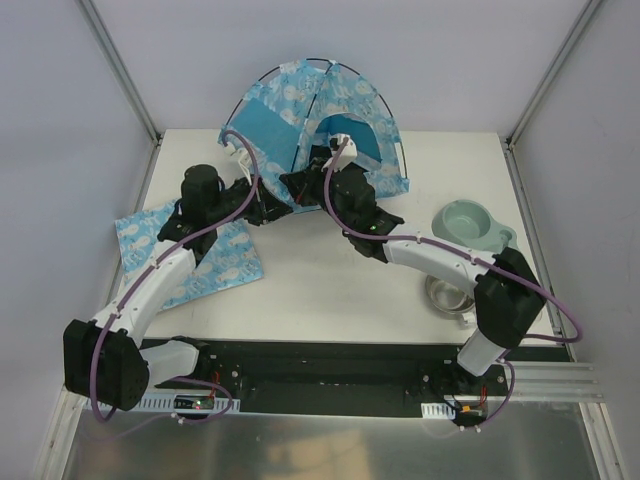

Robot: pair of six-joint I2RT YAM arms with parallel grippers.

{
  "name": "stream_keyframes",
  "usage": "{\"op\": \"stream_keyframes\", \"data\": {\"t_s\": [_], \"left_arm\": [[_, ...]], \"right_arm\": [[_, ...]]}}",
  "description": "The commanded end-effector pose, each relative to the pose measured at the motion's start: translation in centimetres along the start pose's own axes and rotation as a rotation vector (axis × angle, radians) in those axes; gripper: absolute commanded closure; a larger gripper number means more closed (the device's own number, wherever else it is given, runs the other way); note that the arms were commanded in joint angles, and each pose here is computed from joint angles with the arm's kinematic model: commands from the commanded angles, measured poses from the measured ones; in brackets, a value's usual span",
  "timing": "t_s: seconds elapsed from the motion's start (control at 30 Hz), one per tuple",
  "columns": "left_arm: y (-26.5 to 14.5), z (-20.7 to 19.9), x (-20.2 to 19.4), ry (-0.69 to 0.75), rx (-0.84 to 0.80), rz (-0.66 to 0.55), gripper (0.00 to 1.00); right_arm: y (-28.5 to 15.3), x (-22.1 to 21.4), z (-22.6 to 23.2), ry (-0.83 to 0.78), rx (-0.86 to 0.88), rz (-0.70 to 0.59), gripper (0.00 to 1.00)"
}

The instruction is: Set up the pet tent

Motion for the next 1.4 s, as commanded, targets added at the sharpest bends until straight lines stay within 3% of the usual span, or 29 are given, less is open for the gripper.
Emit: {"op": "stream_keyframes", "data": {"t_s": [0.0, 0.1, 0.3, 0.47, 0.57, 0.73, 0.83, 0.93, 1.17, 1.37], "left_arm": [[-1.7, -3.7, 1.9, 0.114, -0.144, -0.059, 0.98], [-2.3, -4.3, 2.1, 0.138, -0.159, -0.072, 0.91], [-4.9, -6.3, 2.4, 0.236, -0.115, -0.125, 0.55], [-6.8, -6.8, 2.2, 0.274, -0.008, -0.204, 0.42], [-7.1, -6.6, 2.4, 0.244, 0.058, -0.259, 0.39], [-6.5, -5.2, 2.5, 0.172, 0.166, -0.292, 0.36], [-5.6, -4.3, 2.4, 0.114, 0.194, -0.27, 0.36], [-4.4, -3.5, 2.6, 0.092, 0.191, -0.219, 0.36], [-0.6, -1.6, 3.0, 0.082, 0.104, -0.13, 0.36], [2.8, -0.8, 1.6, 0.233, 0.124, -0.067, 0.36]], "right_arm": [[-0.4, 1.2, -0.9, -0.08, -0.051, -0.04, 1.0], [-0.4, 0.9, -0.9, -0.083, -0.049, -0.019, 1.0], [-1.4, -0.9, -1.8, -0.125, -0.057, 0.072, 1.0], [-2.6, -4.0, -3.1, -0.167, -0.068, 0.161, 1.0], [-2.9, -5.6, -3.2, -0.181, -0.06, 0.205, 0.98], [-3.6, -7.0, -2.5, -0.146, -0.052, 0.256, 0.6], [-4.7, -6.6, -2.4, -0.12, -0.097, 0.294, 0.43], [-6.3, -6.6, -2.8, -0.1, -0.149, 0.32, 0.34], [-10.1, -4.2, -2.6, -0.073, -0.203, 0.297, 0.23], [-14.4, -1.5, -3.7, -0.11, -0.361, 0.256, 0.24]]}}
Point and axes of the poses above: each gripper's point midway between its finger pads, its own y axis out along the fingers, its own z axis along the line the jaws close on, x = y × z, the point moved 10 cm from there along -y, back along the fingers, and after that the axes turned 3 degrees about -y, right-handed, at the moved point
